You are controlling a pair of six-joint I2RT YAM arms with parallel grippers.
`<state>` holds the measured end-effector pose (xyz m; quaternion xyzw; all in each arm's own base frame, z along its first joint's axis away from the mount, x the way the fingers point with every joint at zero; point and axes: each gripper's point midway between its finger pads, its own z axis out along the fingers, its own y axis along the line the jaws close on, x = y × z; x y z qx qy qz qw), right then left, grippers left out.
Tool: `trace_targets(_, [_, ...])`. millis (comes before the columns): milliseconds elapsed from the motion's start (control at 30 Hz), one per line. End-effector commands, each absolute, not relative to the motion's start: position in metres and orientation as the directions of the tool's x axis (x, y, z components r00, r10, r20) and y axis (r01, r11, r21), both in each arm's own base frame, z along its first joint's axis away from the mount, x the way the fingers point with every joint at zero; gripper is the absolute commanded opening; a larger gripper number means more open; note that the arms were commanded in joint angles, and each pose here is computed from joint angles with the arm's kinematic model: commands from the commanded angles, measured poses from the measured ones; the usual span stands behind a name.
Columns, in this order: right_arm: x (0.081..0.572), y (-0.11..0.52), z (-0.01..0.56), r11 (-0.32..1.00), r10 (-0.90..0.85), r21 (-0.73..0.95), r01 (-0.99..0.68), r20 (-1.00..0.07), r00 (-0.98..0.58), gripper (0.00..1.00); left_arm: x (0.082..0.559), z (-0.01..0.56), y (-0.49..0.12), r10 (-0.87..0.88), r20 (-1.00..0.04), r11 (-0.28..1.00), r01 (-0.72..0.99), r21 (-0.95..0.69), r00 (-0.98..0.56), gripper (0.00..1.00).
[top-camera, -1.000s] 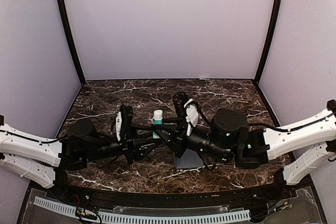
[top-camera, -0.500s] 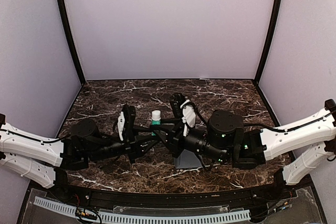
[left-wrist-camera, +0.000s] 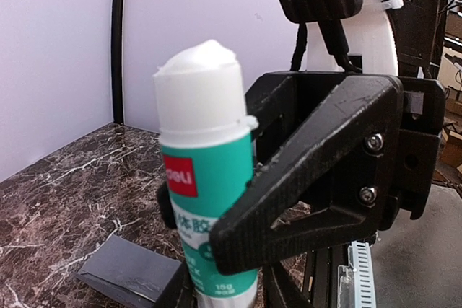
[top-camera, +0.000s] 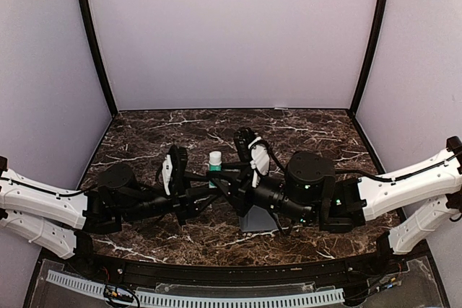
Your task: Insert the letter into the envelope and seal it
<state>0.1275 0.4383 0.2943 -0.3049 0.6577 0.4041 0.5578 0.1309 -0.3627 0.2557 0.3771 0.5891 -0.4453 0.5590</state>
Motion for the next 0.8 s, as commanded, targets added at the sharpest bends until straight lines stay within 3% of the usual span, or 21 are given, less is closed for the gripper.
trace_targets(0, [0.129, 0.440, 0.319, 0.486, 0.124, 0.217, -0.847, -0.976, -0.179, 0.00, 0.128, 0.272, -0.365, -0.079, -0.995, 0.308, 0.948, -0.081, -0.059, 0.23])
trace_targets(200, [0.128, 0.440, 0.317, 0.482, 0.119, 0.215, -0.849, -0.977, -0.180, 0.00, 0.126, 0.272, -0.366, -0.074, -0.996, 0.308, 0.948, -0.076, -0.056, 0.08])
trace_targets(433, [0.108, 0.438, 0.316, 0.358, 0.091, 0.134, -0.924, -0.990, -0.108, 0.00, 0.103, 0.284, -0.365, -0.100, -0.992, 0.182, 0.979, -0.095, -0.078, 0.02])
trace_targets(767, [0.054, 0.432, 0.314, -0.086, 0.113, 0.035, -0.996, -0.993, -0.045, 0.00, 0.031, 0.296, -0.355, -0.124, -0.988, -0.217, 0.974, -0.060, -0.089, 0.03])
